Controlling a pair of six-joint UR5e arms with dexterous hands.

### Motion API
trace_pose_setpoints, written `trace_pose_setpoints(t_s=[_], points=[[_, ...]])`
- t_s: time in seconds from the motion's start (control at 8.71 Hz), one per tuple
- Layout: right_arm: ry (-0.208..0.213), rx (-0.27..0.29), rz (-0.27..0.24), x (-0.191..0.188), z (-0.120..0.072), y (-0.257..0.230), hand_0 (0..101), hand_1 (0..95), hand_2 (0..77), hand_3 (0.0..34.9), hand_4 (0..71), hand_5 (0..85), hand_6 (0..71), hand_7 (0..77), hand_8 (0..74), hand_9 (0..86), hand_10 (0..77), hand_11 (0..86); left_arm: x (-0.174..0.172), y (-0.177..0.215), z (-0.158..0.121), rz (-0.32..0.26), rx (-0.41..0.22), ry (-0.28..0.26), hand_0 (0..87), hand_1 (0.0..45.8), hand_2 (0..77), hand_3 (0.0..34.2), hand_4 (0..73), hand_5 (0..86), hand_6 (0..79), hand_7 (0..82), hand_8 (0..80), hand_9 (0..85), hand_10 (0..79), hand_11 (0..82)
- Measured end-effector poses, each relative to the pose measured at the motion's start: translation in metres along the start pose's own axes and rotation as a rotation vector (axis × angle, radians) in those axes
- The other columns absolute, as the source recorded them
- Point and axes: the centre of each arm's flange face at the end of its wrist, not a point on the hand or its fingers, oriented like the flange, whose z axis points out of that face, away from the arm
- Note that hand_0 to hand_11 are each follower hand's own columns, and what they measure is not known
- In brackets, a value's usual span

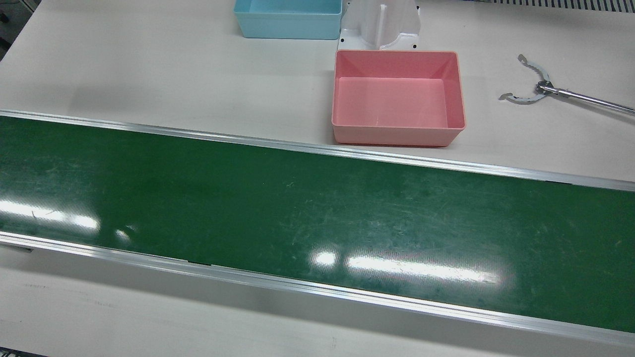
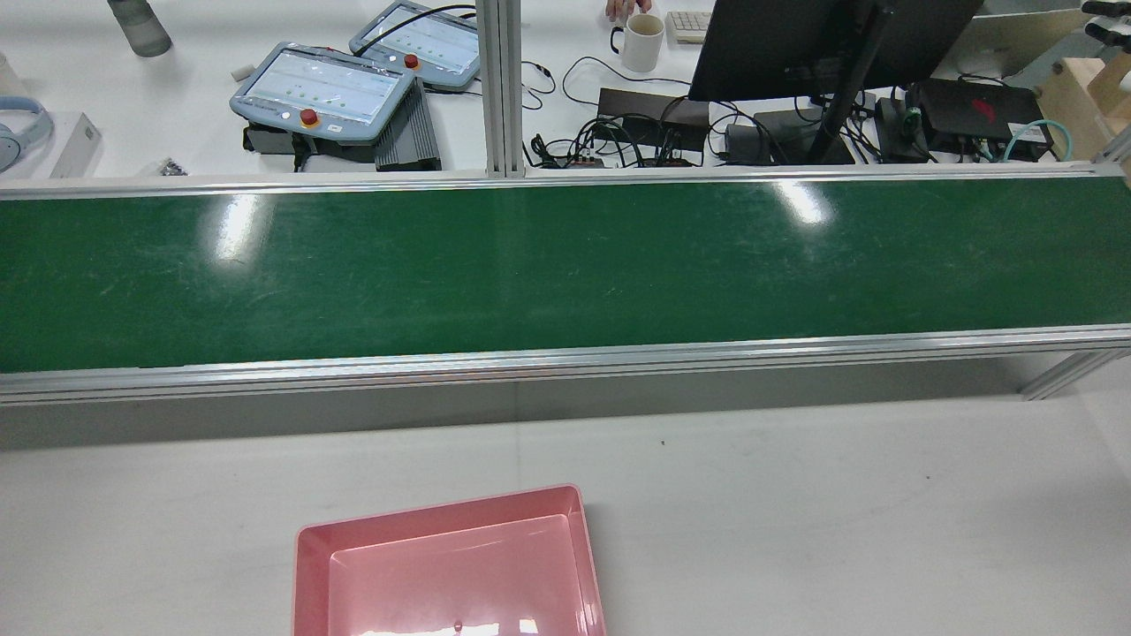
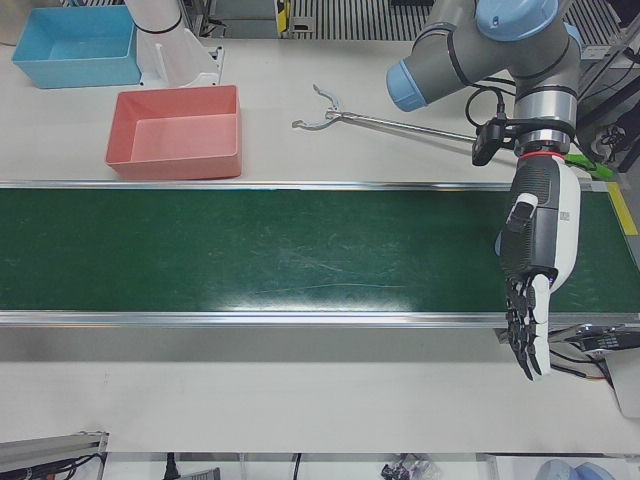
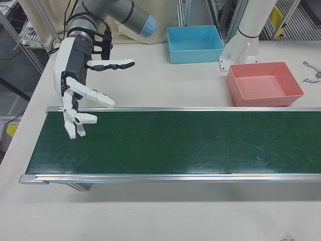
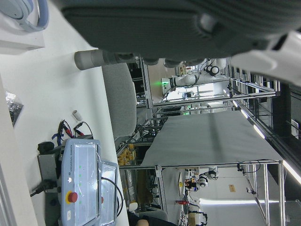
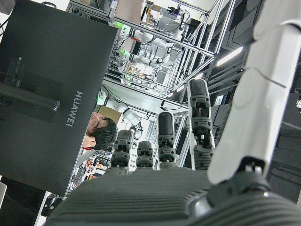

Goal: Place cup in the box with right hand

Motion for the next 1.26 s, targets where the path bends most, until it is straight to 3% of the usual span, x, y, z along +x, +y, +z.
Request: trace_pose_setpoints(t_s=[1.26], points=[[0.007, -0.002, 0.0, 0.0027, 0.0003, 0.0008, 56, 12.0, 0.5, 0.0, 36.5, 5.5, 11.4, 46.4, 4.9, 14.2, 10.9, 17.5, -0.0002, 0.0, 0.0001, -0.001, 0.0, 0.0, 0.0, 0.5, 0.5, 0.0, 0.0, 0.0, 0.0, 0.0, 0.0, 0.0, 0.0, 0.0]])
